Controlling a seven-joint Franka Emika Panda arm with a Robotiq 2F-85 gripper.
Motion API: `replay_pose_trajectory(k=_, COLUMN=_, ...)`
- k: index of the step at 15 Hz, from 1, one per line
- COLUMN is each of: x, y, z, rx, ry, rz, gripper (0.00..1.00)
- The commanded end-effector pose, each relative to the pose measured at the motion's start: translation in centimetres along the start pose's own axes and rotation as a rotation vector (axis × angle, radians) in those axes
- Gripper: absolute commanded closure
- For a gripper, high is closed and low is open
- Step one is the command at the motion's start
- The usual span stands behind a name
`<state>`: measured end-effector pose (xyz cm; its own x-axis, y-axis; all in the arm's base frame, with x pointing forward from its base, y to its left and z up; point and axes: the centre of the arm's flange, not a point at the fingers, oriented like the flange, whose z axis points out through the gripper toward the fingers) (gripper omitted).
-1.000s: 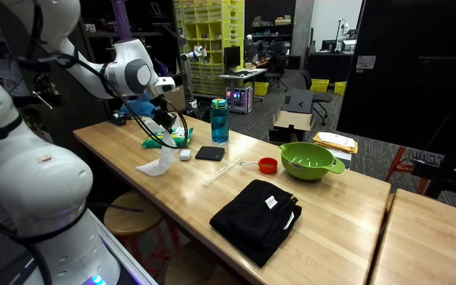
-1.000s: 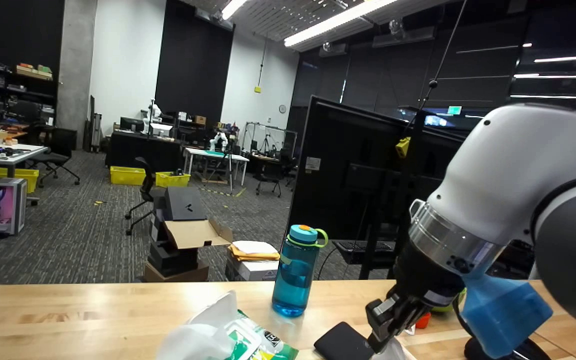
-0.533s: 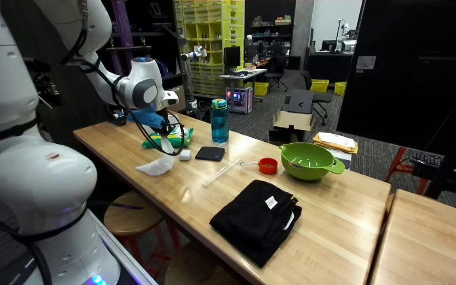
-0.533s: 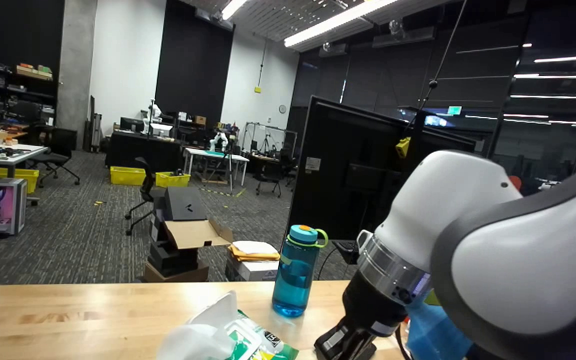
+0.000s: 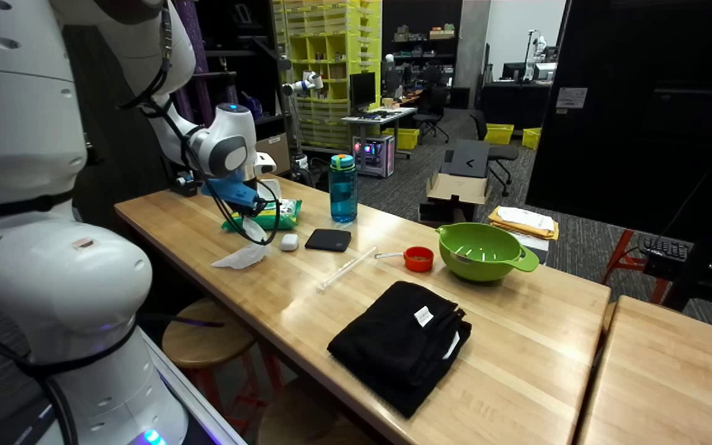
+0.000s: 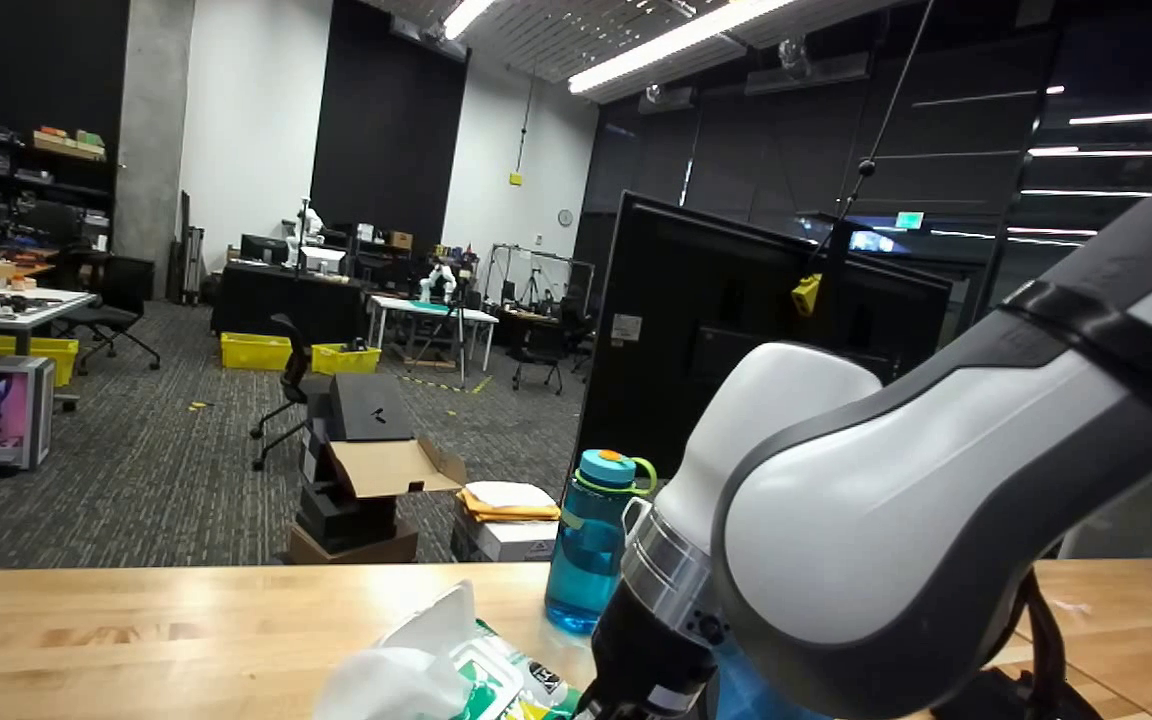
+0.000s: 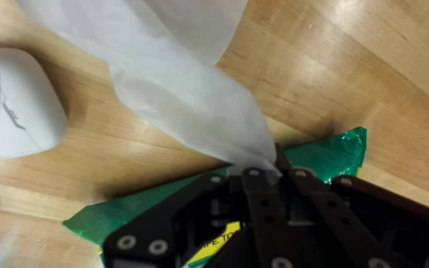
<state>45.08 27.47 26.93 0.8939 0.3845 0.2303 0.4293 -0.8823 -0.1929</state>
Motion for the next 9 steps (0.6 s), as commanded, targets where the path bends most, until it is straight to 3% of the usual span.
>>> replay_pose_trajectory(k=1, x=0.7, y=-0.9, z=0.0, rx=0.012, ry=-0.022, rz=-0.032, gripper=0.57)
replay_pose_trajectory(k=9, x=1.3, y=-2.3, z=-4.5, rx=-0.071, ry=-0.094, rz=-0.051, gripper=0.03)
